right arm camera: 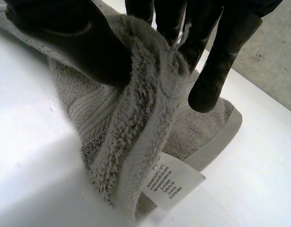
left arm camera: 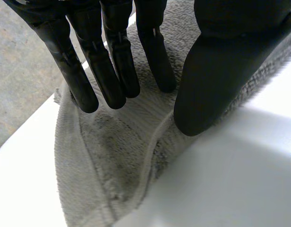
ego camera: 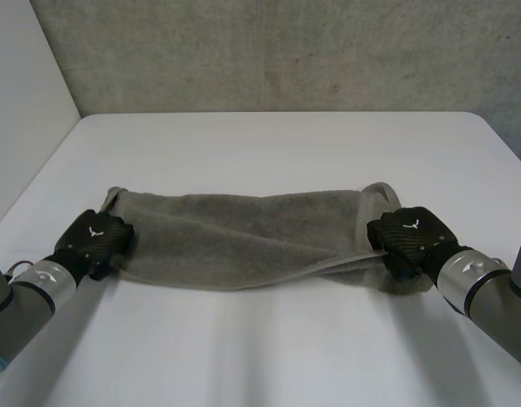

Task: Fold the laundry

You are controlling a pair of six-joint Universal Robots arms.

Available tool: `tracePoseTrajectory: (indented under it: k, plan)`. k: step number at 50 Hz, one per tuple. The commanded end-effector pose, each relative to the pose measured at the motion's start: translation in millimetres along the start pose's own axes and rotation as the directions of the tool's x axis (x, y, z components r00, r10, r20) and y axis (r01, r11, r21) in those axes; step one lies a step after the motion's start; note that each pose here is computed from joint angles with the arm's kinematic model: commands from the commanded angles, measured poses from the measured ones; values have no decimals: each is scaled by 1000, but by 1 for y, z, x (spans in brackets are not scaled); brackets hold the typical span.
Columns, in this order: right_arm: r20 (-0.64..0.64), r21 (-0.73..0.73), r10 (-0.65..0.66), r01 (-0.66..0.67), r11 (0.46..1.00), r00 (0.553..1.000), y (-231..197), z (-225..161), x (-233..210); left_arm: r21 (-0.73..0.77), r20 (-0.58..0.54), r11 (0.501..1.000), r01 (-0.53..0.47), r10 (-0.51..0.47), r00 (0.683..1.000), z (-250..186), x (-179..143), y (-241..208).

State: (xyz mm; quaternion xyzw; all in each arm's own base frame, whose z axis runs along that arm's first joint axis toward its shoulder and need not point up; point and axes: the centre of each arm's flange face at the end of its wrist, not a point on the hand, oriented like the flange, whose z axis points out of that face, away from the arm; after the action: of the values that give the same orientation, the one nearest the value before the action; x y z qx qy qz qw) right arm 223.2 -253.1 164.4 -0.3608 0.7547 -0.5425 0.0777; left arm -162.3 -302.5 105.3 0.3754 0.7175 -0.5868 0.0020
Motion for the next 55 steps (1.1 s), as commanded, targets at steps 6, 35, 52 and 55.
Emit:
tracePoseTrajectory:
  k: [6,35,52,55]
  plan:
    - [1,-2,1,-1,1000,1000,1,0,0,-17,-12,1000,12,-12,1000,-6,4,0]
    - [1,-1,0,0,1000,1000,0,0,0,-9,1,1000,7,-7,1000,-3,1,3]
    - [-16,16,-6,6,1000,1000,-9,-3,6,34,59,999,-14,12,998,-21,-11,-20]
    - [-55,83,-40,45,996,998,-37,-18,14,64,82,998,-16,11,997,-27,-16,-32]
